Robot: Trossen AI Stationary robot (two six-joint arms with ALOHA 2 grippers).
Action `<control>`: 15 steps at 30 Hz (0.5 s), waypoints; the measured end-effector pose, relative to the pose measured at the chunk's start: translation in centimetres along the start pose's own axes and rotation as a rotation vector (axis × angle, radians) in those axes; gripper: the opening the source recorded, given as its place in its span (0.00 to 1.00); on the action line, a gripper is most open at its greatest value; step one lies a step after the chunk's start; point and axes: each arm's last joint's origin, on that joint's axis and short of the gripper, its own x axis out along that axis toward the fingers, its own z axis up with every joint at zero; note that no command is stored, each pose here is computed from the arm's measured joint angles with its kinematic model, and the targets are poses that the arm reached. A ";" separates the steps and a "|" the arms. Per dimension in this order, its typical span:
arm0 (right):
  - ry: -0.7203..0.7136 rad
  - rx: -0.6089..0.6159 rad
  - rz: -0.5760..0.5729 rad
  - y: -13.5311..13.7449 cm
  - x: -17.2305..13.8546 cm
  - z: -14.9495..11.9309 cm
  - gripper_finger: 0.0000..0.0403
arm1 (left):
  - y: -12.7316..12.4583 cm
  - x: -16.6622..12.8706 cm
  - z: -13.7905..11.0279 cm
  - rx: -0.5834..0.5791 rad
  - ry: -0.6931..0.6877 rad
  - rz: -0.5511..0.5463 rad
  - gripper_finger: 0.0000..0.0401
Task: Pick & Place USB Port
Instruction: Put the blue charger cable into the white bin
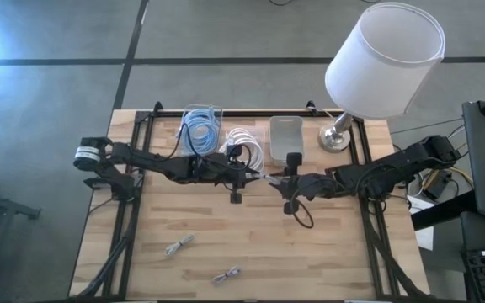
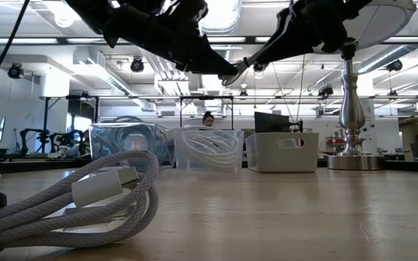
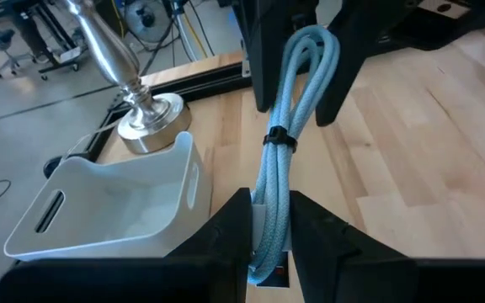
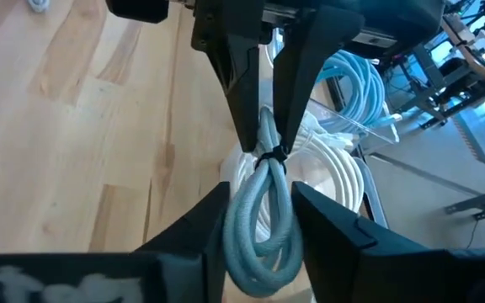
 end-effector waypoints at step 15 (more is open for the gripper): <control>0.001 -0.047 -0.003 0.0 0.0 0.0 0.08 | 0.0 0.0 0.0 -0.023 0.004 0.001 0.18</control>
